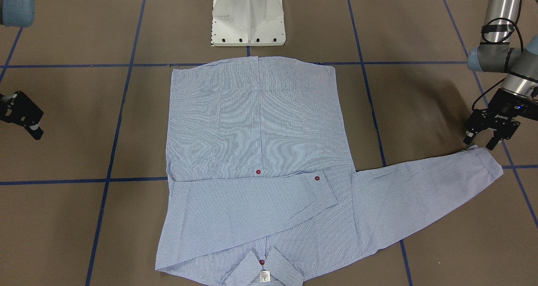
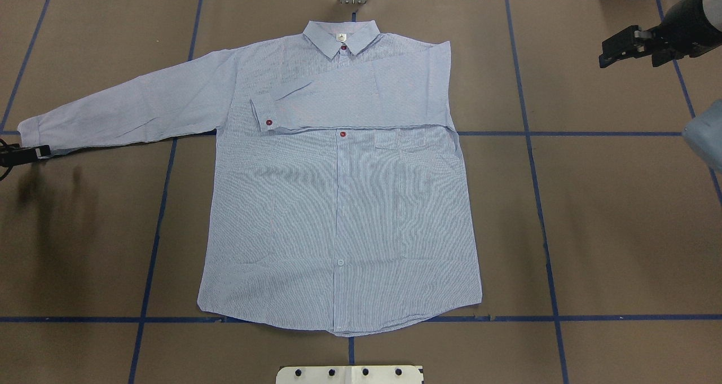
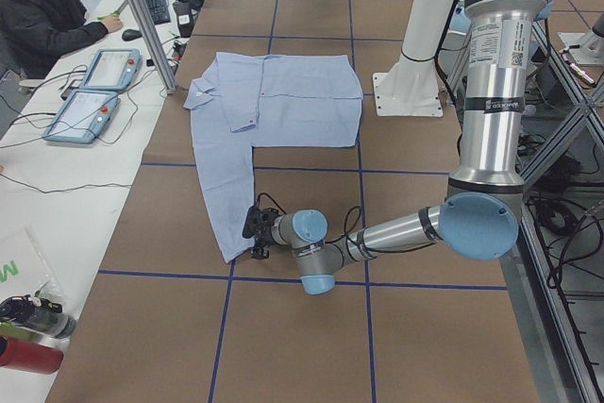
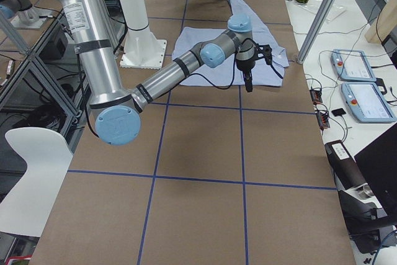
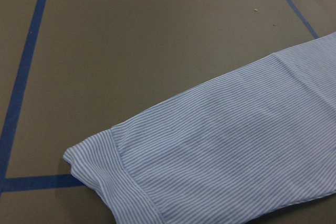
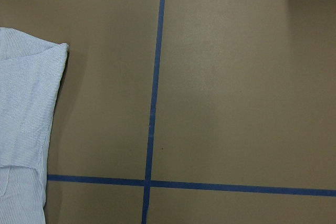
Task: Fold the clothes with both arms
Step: 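Move the left gripper to the other sleeve's cuff and grasp it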
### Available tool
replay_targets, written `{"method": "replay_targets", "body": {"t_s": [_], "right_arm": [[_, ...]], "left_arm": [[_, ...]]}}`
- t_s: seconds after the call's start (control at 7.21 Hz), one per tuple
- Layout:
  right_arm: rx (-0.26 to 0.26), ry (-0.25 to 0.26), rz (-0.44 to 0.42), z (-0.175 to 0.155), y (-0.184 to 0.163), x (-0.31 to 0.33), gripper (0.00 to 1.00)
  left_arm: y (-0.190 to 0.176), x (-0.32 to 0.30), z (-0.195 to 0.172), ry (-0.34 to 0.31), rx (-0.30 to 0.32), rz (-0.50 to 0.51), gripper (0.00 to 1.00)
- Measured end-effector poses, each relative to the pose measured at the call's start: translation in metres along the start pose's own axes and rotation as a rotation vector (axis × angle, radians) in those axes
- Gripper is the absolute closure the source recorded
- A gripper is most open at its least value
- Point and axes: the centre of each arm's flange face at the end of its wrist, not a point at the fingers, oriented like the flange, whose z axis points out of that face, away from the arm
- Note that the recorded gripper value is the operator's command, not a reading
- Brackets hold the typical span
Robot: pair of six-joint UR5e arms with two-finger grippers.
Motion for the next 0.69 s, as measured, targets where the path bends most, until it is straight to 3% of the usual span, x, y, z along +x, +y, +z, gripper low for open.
{"method": "replay_targets", "body": {"t_s": [0.69], "right_arm": [[0.002, 0.001, 0.0, 0.0, -0.0008, -0.0008, 0.0]], "left_arm": [[0.0018, -0.0047, 0.0046, -0.016, -0.005, -0.003, 0.42]]}}
